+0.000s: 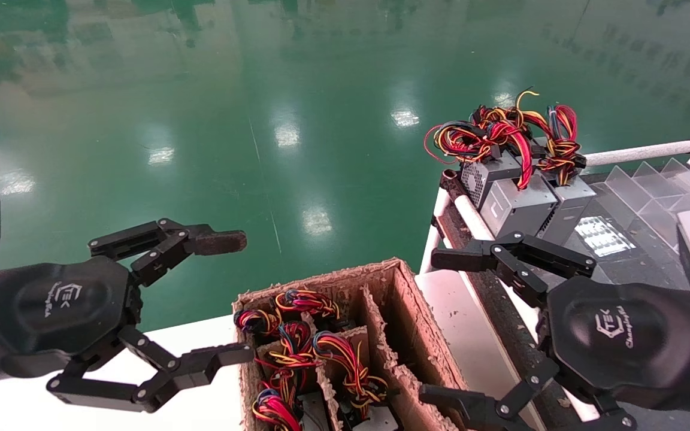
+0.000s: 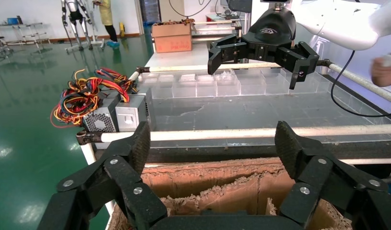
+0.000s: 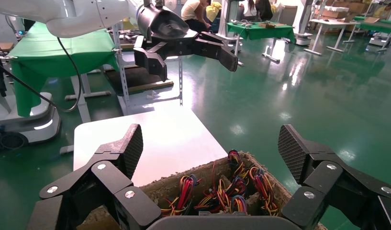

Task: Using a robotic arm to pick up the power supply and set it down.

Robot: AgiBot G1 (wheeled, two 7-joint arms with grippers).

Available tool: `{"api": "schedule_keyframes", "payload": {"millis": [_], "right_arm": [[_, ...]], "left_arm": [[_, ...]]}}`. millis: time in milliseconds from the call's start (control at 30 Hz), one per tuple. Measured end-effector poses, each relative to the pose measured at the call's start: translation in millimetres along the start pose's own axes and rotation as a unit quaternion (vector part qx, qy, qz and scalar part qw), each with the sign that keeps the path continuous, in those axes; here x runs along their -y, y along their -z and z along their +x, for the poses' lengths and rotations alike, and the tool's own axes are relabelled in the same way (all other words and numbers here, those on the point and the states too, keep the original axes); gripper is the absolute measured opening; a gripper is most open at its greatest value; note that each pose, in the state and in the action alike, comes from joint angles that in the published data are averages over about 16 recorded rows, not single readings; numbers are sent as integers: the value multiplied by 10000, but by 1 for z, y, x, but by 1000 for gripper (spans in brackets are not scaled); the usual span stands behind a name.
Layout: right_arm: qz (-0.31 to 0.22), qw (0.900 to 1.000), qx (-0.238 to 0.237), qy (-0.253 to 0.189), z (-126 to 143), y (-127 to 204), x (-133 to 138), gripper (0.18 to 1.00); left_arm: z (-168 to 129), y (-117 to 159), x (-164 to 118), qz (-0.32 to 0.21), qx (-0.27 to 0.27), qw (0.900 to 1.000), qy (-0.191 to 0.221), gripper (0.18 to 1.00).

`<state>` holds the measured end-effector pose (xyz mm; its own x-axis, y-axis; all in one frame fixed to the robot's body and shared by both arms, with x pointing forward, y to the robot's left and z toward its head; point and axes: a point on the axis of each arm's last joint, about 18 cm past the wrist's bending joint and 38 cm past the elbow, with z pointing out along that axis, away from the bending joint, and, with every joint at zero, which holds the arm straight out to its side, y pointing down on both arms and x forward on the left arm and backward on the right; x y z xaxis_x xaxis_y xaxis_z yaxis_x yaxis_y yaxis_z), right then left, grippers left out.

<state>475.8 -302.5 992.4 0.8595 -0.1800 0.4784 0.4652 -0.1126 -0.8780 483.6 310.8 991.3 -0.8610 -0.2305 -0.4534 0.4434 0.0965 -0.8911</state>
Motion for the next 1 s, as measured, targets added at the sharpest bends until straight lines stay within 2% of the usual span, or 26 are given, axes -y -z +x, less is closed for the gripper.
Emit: {"api": "schedule_keyframes", "payload": {"millis": [267,467,1000], "right_arm": [[0,10000,0,0,0,0,0,1001],[0,10000,0,0,0,0,0,1001],[0,10000,0,0,0,0,0,1001]], "left_arm": [[0,0,0,0,0,10000,0,891],[0,0,0,0,0,10000,0,787],[0,0,0,0,0,10000,0,410]]}}
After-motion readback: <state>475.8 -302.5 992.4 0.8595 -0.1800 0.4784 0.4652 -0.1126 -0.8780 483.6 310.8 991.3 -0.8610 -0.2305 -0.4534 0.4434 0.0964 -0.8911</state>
